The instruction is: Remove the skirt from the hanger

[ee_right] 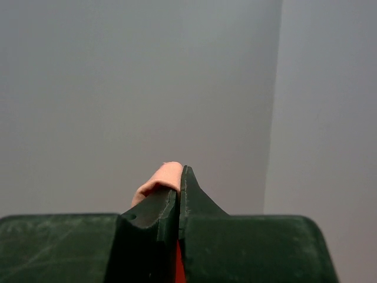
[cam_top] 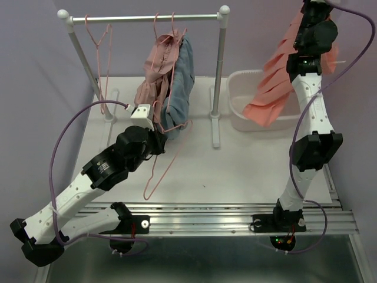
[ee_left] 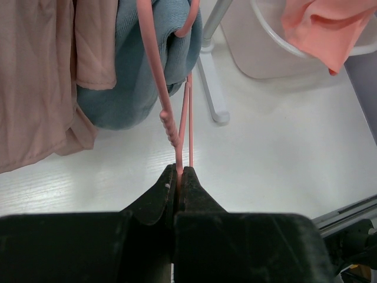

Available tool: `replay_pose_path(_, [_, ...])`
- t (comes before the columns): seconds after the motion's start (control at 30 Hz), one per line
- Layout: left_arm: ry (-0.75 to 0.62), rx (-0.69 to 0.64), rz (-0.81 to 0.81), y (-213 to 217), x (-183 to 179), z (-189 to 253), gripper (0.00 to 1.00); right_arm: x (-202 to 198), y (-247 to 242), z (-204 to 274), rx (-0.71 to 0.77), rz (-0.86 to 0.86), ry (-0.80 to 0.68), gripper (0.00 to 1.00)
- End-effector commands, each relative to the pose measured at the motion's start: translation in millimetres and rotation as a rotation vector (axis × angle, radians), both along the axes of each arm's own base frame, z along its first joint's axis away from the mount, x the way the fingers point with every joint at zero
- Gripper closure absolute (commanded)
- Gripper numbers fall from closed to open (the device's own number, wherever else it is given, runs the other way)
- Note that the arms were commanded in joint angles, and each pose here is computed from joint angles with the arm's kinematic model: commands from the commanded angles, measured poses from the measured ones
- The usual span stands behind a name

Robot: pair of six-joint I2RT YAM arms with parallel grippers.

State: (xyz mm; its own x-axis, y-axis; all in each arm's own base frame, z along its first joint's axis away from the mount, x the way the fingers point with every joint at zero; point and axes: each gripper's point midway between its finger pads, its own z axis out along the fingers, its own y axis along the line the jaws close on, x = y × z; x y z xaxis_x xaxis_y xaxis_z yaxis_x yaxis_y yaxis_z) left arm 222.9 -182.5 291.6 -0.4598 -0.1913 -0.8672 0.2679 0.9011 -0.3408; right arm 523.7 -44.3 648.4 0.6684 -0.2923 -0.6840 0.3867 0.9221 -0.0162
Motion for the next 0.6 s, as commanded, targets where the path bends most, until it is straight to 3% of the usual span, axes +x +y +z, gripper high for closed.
replay_pose_path(0.0, [-0.045,-0.041,0.015,-4.6,7.2,10.9,1.00,-22.3,29.0,-15.6,0.001,0.184,-0.030,0.99])
replay_pose_path(0.07, [-0.044,-0.037,0.018,-4.6,7.8,10.1,1.00,-34.8,38.5,-36.8,0.020,0.267,-0.049,0.99])
replay_pose_path(0.1, [-0.043,-0.034,0.017,-4.6,7.9,9.3,1.00,-33.4,45.9,-69.9,0.027,0.316,0.019,0.99])
replay_pose_path(0.23, [-0.047,-0.033,0.006,-6.6,8.3,10.5,1.00,-28.1,50.6,-127.8,0.090,0.368,0.145,0.99])
replay_pose_path(0.43, [-0.051,-0.032,-0.004,-12.5,12.0,9.7,1.00,-17.1,36.7,-210.2,0.247,0.334,0.268,0.99])
replay_pose_path(0.57, [-0.062,-0.030,-0.016,-15.1,13.2,13.4,1.00,-4.3,17.6,-277.1,0.320,0.218,0.384,0.99])
